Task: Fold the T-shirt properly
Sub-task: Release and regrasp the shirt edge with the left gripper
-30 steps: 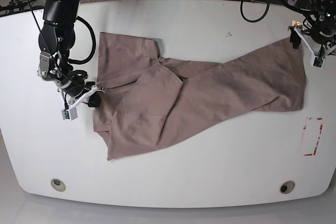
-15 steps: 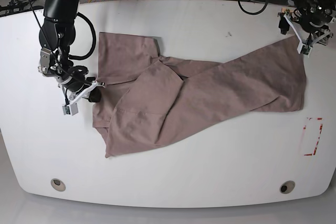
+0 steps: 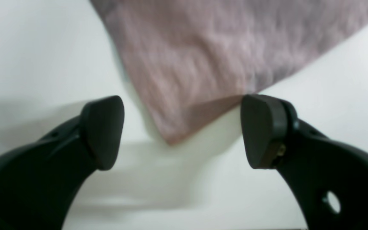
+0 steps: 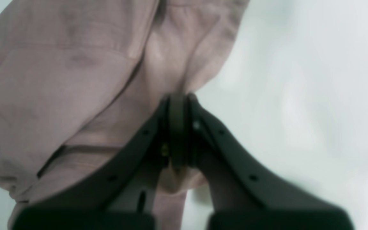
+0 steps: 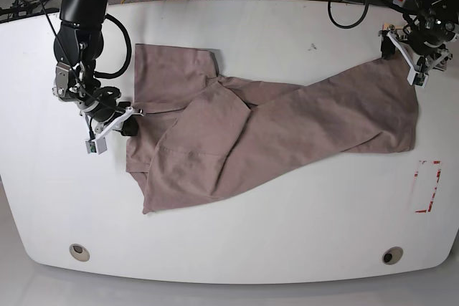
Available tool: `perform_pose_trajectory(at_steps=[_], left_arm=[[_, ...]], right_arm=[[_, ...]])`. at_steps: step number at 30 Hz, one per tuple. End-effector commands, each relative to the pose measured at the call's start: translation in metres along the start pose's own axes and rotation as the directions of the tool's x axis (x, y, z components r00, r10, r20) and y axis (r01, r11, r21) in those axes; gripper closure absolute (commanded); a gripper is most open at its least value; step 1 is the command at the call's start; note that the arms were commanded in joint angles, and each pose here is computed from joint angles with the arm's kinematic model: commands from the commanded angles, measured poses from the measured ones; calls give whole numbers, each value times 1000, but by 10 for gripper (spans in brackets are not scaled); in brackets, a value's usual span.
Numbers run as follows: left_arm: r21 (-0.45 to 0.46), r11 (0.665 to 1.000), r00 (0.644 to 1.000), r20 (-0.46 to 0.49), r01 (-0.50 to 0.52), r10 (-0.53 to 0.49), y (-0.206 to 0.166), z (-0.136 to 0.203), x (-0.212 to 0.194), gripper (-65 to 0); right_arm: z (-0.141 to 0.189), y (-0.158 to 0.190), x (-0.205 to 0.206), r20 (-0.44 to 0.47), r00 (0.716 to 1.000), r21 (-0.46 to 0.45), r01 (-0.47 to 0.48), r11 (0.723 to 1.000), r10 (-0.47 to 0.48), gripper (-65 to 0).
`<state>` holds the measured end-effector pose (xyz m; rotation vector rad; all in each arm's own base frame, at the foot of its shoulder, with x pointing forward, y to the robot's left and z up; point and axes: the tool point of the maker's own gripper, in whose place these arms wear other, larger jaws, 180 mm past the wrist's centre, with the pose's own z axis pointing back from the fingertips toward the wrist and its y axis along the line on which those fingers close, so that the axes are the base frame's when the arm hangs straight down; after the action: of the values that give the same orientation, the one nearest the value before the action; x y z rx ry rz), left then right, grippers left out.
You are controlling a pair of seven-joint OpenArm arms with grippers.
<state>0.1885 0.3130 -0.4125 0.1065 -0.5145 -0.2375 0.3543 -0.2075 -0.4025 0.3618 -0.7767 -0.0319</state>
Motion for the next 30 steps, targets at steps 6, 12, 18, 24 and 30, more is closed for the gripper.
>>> perform_pose_trajectory(at_steps=[6, 12, 18, 24, 30], left_arm=[[-13, 999, 998, -34, 47, -47, -7, -4, -2, -242], [-7, 999, 999, -17, 46, -47, -4, -5, 6, 0], [29, 999, 998, 36, 41, -42, 5, 5, 20, -6], [100, 995, 992, 126, 17, -30, 10, 28, 43, -6], [138, 989, 983, 168, 45, -68, 13, 42, 59, -6]], right_arm=[[5, 0, 24, 64, 998, 8, -17, 1000, 17, 0], [6, 0, 25, 64, 998, 7, -17, 1000, 16, 0], [10, 5, 32, 87, 995, 12, -40, 999, 39, 0], [19, 14, 38, 117, 991, 14, -75, 997, 73, 0], [20, 15, 39, 118, 990, 15, -78, 997, 75, 0]])
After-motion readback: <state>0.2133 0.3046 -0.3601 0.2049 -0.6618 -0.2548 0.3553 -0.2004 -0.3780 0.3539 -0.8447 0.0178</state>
